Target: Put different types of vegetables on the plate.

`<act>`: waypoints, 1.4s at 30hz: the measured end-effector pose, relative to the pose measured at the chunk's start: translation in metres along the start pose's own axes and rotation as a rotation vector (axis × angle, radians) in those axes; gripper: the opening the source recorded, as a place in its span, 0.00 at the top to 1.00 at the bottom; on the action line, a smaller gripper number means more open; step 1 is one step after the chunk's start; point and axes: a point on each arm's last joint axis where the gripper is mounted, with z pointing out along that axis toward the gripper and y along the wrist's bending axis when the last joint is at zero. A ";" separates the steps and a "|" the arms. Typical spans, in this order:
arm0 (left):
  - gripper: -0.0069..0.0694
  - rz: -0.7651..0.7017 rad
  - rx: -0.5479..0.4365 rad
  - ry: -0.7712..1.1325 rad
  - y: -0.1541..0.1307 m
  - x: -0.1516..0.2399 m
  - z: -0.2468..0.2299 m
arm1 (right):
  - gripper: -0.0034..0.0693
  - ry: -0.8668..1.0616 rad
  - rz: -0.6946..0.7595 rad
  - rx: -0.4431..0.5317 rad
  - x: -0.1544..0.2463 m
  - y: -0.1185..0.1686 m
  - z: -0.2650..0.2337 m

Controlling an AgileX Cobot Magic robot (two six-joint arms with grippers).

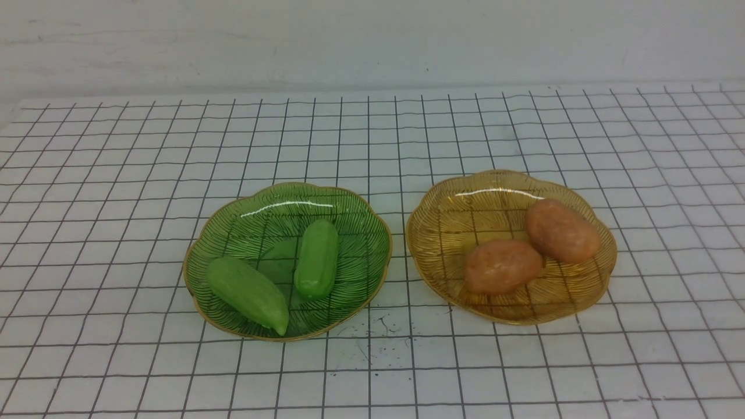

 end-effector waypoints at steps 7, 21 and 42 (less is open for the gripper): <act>0.92 -0.012 0.011 -0.015 -0.001 0.002 0.004 | 0.97 0.000 0.001 0.000 0.000 0.000 0.000; 0.92 -0.006 0.005 0.001 0.000 0.003 0.004 | 0.97 0.000 0.000 0.000 0.000 0.000 0.000; 0.92 -0.032 -0.210 -0.145 0.012 0.095 0.045 | 0.97 0.000 0.000 0.000 0.000 0.000 0.000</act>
